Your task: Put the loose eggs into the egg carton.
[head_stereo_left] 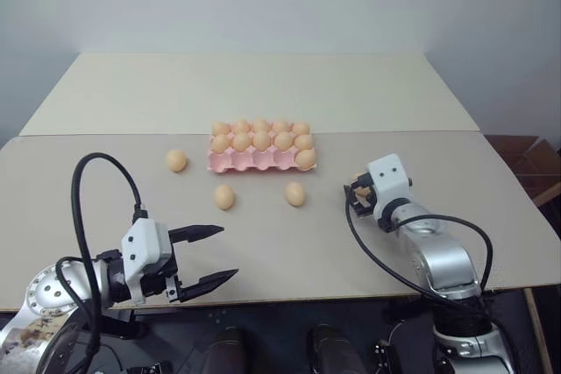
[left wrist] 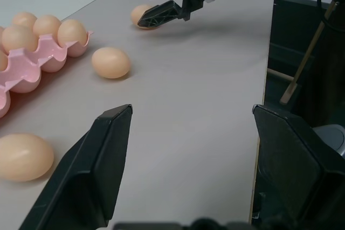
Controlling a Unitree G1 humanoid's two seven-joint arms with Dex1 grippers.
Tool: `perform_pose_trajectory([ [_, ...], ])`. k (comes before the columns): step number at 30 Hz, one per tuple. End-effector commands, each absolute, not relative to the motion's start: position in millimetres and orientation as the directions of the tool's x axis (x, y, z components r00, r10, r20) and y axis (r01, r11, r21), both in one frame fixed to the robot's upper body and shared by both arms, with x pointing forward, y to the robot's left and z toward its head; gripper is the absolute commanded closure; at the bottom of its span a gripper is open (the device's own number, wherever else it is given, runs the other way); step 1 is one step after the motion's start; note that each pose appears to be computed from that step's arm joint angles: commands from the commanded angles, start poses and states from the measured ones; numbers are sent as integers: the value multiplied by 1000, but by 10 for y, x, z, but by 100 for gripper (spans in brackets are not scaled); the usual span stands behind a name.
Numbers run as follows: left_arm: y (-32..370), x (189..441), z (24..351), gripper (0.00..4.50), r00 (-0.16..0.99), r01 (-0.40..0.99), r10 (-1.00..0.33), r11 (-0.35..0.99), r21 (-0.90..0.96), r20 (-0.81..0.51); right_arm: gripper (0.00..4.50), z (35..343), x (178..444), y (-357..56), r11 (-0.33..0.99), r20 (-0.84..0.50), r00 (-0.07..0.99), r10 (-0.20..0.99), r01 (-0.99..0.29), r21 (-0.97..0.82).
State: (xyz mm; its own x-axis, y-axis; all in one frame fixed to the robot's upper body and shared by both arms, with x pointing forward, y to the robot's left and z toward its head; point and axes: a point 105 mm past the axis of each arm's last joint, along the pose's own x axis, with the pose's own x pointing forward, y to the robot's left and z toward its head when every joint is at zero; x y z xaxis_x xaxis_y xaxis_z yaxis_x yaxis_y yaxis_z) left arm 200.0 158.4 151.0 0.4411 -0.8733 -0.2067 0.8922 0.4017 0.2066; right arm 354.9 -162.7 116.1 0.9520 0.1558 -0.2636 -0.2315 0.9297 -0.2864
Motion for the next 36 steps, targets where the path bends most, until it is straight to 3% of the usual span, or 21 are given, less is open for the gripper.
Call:
perform_pose_trajectory([
  [1, 1542, 1984, 1572, 62, 428, 894, -881, 380, 239, -200, 1, 1313, 3600, -1693, 937, -209, 965, 157, -212, -277],
  [10, 1560, 1988, 1565, 62, 432, 892, -878, 382, 242, -206, 1, 1253, 3635, -1762, 952, -237, 961, 145, -201, -230],
  [13, 1592, 1987, 1553, 62, 442, 888, -871, 393, 238, -212, 64, 1246, 3636, -1760, 954, -242, 958, 153, -207, -219],
  [19, 1697, 1979, 1515, 62, 478, 873, -847, 428, 235, -231, 263, 1225, 3624, -1733, 954, -253, 952, 174, -226, -197],
  [22, 1780, 1972, 1496, 62, 510, 856, -826, 461, 234, -239, 310, 1258, 3617, -1717, 951, -241, 953, 185, -235, -199],
  [28, 1928, 1973, 1517, 62, 575, 815, -782, 523, 249, -239, 326, 1501, 3540, -1579, 925, -165, 950, 266, -300, -232],
  [36, 2138, 2002, 1541, 62, 662, 748, -715, 609, 263, -226, 332, 1885, 3282, -840, 842, -36, 871, 489, -482, -243],
])
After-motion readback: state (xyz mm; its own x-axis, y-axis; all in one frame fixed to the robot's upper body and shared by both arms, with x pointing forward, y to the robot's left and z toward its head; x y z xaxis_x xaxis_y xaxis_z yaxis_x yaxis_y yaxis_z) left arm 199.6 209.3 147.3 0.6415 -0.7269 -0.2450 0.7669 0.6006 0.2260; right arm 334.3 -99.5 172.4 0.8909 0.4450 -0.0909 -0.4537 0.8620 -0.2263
